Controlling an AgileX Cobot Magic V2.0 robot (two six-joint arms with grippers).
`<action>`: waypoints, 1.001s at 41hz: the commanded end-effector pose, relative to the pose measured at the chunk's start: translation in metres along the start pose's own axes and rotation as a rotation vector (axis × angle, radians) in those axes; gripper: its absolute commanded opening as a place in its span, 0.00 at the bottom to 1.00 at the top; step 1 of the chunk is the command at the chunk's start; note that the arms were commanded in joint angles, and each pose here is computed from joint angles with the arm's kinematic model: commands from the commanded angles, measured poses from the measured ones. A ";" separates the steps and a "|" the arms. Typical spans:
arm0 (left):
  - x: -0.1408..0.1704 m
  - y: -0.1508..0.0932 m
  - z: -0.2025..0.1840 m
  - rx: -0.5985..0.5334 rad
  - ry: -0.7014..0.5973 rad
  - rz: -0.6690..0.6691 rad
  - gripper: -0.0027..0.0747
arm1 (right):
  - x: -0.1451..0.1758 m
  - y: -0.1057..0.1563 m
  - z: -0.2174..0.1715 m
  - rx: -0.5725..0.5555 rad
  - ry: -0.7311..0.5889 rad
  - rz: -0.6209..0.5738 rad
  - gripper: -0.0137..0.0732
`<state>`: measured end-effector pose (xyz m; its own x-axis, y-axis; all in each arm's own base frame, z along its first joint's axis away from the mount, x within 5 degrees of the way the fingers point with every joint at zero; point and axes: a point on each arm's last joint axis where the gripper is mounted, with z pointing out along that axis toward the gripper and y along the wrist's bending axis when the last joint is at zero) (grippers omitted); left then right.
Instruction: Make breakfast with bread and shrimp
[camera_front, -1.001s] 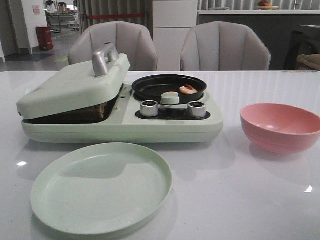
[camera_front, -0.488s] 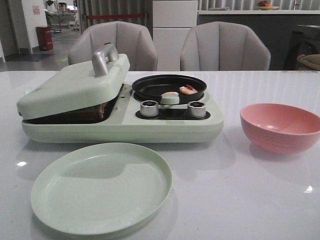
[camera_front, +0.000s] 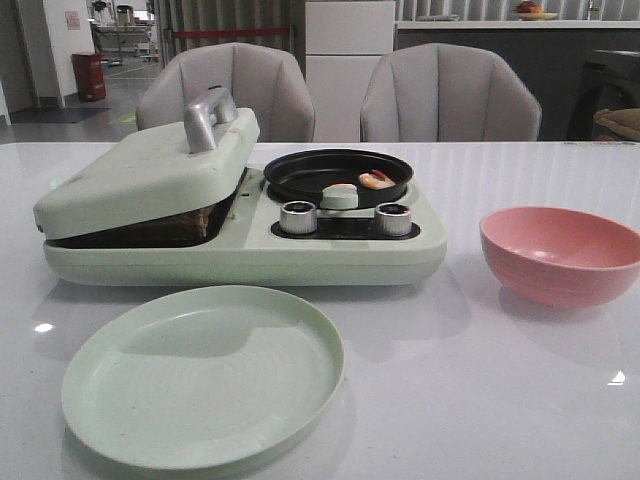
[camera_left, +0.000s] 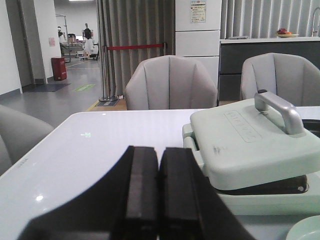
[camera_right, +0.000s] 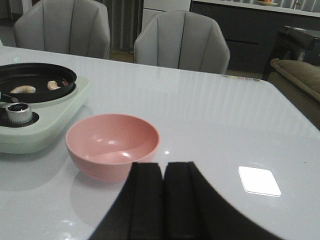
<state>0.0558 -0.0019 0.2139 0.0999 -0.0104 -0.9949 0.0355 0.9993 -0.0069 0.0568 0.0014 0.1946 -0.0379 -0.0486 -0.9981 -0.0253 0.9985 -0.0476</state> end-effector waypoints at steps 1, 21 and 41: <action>0.002 0.000 -0.002 0.001 -0.078 -0.009 0.16 | -0.013 -0.001 -0.003 0.016 -0.146 0.013 0.17; 0.002 0.000 -0.002 0.001 -0.078 -0.009 0.16 | -0.012 -0.001 -0.003 0.012 -0.142 0.067 0.17; 0.002 0.000 -0.002 0.001 -0.078 -0.009 0.16 | -0.012 -0.002 -0.003 0.031 -0.141 0.066 0.17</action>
<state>0.0558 -0.0019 0.2141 0.1015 -0.0105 -0.9948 0.0355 0.9993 -0.0069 0.0569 0.0007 0.1964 -0.0172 0.0265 -0.9995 -0.0075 0.9996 0.0266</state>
